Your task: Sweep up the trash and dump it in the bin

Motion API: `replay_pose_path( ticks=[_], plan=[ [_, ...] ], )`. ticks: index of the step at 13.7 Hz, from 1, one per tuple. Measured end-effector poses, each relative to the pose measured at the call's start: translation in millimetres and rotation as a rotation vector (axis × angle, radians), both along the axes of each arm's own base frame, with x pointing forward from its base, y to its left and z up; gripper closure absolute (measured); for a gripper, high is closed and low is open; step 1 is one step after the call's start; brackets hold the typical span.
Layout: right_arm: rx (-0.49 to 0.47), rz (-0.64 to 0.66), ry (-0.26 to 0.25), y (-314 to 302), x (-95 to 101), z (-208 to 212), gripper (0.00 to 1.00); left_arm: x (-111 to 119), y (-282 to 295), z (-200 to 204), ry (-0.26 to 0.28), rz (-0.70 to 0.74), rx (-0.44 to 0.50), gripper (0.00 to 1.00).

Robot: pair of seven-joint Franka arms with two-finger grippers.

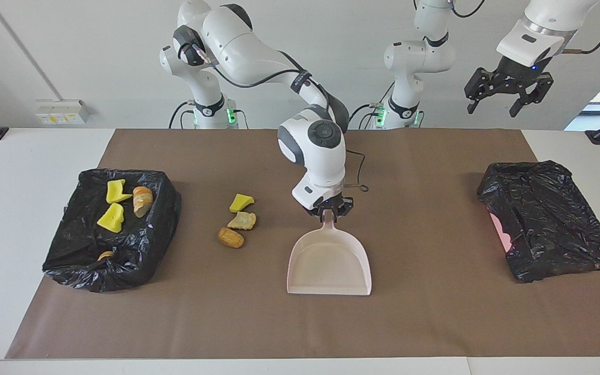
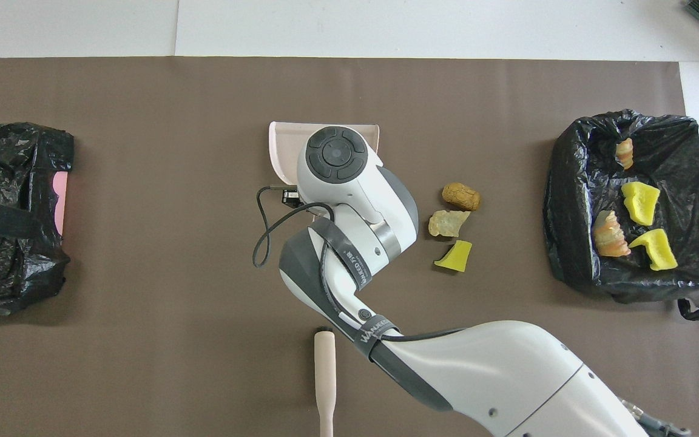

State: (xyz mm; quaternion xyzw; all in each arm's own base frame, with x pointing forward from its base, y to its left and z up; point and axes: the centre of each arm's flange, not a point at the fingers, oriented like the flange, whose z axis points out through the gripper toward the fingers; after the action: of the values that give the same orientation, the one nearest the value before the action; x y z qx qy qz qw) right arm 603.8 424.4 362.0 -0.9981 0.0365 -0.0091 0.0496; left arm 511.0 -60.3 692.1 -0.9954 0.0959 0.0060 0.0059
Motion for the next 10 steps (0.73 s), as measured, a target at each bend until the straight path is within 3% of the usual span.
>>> replay_pose_path(
  ticks=[2,4,7,10],
  plan=[
    [-0.008,0.025,-0.004,-6,-4.9,15,0.23,-1,0,1,0.001,-0.001,0.000,0.00],
    [-0.046,0.033,0.030,-22,-15.2,41,0.00,-2,-2,1,0.001,-0.005,0.000,0.00],
    [-0.063,0.043,0.095,-38,-43.4,91,0.00,-3,-7,1,0.000,-0.014,0.000,0.00],
    [-0.061,0.055,0.135,-48,-92.1,119,0.00,-7,-33,2,-0.001,-0.062,0.001,0.00]
  ],
)
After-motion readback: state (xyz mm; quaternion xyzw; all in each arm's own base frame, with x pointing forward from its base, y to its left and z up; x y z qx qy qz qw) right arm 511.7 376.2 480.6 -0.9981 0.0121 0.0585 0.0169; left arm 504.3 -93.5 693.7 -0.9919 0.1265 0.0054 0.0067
